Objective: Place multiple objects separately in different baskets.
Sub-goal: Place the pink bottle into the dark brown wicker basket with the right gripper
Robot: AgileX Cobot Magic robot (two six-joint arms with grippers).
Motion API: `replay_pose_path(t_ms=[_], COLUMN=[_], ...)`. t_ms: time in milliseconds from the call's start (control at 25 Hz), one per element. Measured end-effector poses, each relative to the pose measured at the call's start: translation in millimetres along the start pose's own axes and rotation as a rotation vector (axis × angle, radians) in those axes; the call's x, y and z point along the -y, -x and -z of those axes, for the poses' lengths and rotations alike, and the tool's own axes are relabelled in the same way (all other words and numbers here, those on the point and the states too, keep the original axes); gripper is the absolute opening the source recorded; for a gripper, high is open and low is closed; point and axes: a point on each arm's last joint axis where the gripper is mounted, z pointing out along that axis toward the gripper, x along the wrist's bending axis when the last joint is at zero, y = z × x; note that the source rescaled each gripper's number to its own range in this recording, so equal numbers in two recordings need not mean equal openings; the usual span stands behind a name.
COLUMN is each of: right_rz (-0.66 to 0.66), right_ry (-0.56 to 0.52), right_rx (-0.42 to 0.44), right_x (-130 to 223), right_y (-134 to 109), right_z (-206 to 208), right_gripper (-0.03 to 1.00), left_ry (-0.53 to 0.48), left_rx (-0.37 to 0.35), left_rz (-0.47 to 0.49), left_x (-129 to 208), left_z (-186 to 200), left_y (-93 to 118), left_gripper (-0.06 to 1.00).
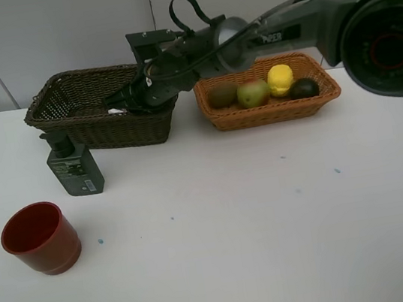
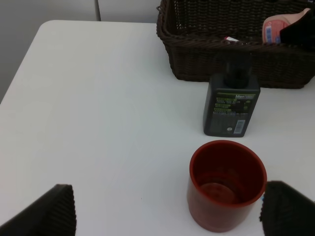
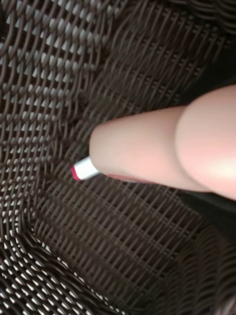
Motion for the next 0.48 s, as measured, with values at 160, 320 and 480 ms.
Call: replay_pose_path(t_ms=[160,320,480], right_rz=[-0.002,-0.004,0.012], right_ry=[0.014,0.015,0.017], right_rx=[-0.004,-0.002,0.004], right_x=[-1.2,-1.5,-2.0], right_y=[1.1,2.6,4.7], right_z=[-0.5,-0.5,-0.6], right_gripper=[0.22,0.22,0.22], left_ry=[0.0,0.0,0.0], left_rx=[0.0,0.0,0.0], left_rz=[0.0,0.0,0.0], left_x=[0.0,0.0,0.0], left_z=[0.0,0.0,0.0], left_y=[0.0,0.0,0.0], left_gripper=[0.97,0.97,0.97])
